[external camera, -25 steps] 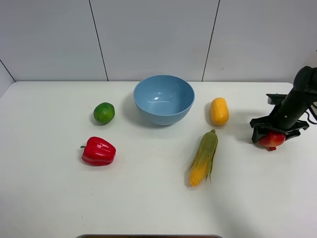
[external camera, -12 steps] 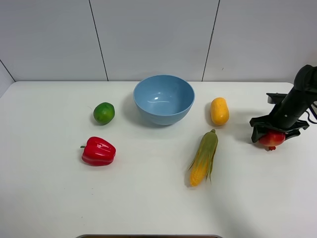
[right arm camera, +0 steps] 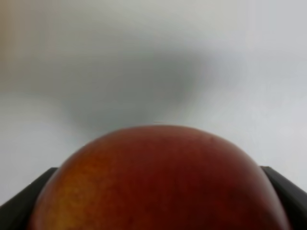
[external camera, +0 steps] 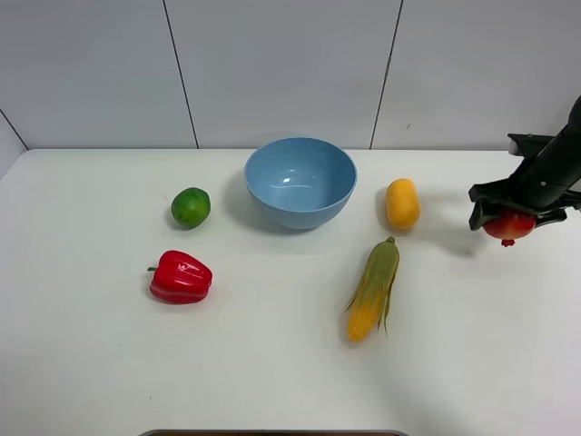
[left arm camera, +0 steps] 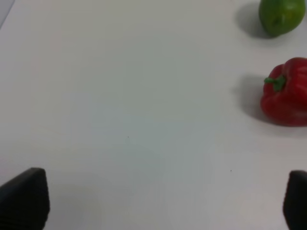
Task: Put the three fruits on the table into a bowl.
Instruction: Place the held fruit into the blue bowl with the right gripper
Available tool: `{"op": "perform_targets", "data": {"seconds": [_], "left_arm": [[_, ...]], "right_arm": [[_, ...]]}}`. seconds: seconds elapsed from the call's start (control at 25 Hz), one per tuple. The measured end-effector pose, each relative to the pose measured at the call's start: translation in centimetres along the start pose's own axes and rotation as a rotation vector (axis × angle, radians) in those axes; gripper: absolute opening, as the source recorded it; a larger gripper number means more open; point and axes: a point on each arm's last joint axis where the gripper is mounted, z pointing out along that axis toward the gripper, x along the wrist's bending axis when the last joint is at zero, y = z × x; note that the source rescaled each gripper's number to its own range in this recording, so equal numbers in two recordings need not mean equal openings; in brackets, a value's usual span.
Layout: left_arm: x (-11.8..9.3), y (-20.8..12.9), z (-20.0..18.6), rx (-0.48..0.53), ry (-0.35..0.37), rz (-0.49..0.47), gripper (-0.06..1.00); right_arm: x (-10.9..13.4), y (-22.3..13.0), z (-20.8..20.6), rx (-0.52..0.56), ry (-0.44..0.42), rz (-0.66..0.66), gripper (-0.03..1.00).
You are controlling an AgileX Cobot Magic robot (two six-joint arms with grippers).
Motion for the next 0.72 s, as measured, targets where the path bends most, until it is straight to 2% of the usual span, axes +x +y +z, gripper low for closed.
{"op": "perform_targets", "data": {"seconds": [0.24,0.4,0.52,0.72], "left_arm": [[0.0,0.0,0.0,0.000,0.000,0.000,1.00],[0.0,0.0,0.0,0.000,0.000,0.000,1.00],[0.0,0.0,0.0,0.000,0.000,0.000,1.00],[0.0,0.0,0.0,0.000,0.000,0.000,1.00]], "right_arm": [[0.9,0.2,-3.1,-0.092,0.028,0.015,0.45],[2.6,0.5,-4.4,-0.123,0.053,-0.038,0.45],[5.3,1.5,-5.5,-0.152,0.085,-0.110,0.45],[11.6,3.2,-8.2,-0.253,0.139,-0.278,0.45]]}}
